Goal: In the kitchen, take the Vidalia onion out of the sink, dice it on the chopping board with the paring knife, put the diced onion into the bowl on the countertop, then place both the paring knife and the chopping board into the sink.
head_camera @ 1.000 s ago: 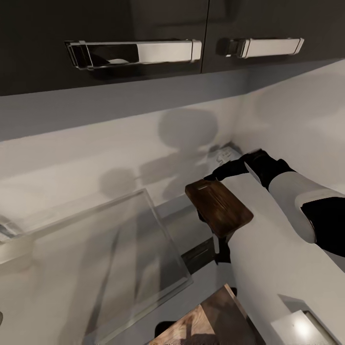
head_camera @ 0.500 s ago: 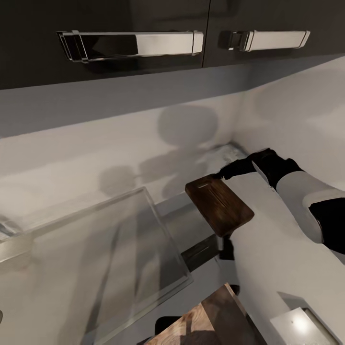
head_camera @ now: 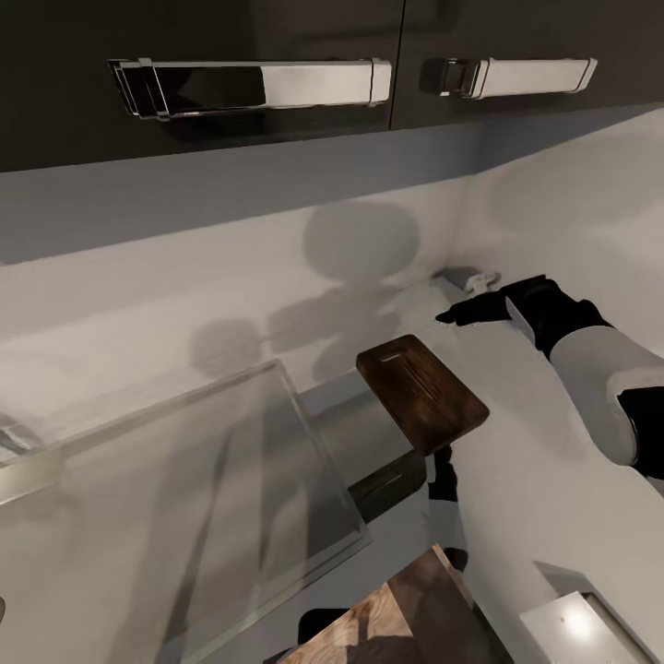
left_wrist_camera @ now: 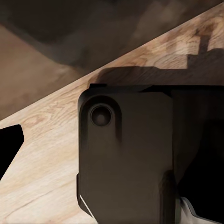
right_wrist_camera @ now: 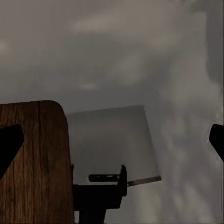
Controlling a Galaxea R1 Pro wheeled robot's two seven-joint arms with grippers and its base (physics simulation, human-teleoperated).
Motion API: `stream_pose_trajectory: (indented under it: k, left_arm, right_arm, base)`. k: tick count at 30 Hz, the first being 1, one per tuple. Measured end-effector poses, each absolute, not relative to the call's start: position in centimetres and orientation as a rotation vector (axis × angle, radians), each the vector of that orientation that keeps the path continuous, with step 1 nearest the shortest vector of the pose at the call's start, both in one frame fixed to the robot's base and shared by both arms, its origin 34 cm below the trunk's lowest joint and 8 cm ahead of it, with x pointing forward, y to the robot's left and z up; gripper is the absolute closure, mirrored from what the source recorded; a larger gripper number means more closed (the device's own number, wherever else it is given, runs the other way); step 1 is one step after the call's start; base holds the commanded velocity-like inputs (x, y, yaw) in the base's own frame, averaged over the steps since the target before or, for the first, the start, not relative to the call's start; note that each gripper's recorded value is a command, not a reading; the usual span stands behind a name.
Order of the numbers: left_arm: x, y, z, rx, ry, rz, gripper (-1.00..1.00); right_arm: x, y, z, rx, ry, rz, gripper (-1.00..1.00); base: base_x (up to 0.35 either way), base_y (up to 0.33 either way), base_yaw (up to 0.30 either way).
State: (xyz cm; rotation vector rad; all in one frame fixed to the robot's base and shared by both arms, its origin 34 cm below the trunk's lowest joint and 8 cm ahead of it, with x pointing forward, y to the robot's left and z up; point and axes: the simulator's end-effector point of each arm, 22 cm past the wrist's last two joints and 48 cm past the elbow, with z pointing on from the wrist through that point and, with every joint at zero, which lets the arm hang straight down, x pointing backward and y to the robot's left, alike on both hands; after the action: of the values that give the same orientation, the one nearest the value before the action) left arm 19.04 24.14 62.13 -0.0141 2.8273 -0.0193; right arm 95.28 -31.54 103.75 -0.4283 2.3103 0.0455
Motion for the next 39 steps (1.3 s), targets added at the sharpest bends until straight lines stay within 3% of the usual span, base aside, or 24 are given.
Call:
stream_pose_trajectory:
  k: [5,13,29,39]
  left_arm:
    - [19.0,24.1,62.1,-0.013,2.827,-0.020,-1.00]
    - [19.0,24.1,62.1,-0.013,2.827,-0.020,-1.00]
    - [18.7,24.2,62.1,-0.014,2.836,-0.018,-1.00]
    - [18.6,24.2,62.1,-0.014,2.837,-0.019,-1.00]
  right_arm:
    - [96.4,-33.1,104.4,-0.320,2.286,-0.070,-1.00]
    - [96.8,-29.7,104.1,-0.140,2.327,-0.092,-1.00]
    - [98.0,-20.1,105.6,-0.205,2.226,0.037,-1.00]
    - [96.7,-19.8,102.7,-0.213,2.295,0.037,-1.00]
  base:
    - [0.000,0.000,0.000]
    - [0.000,0.000,0.000]
    - [0.000,0.000,0.000]
    - [0.000,0.000,0.000]
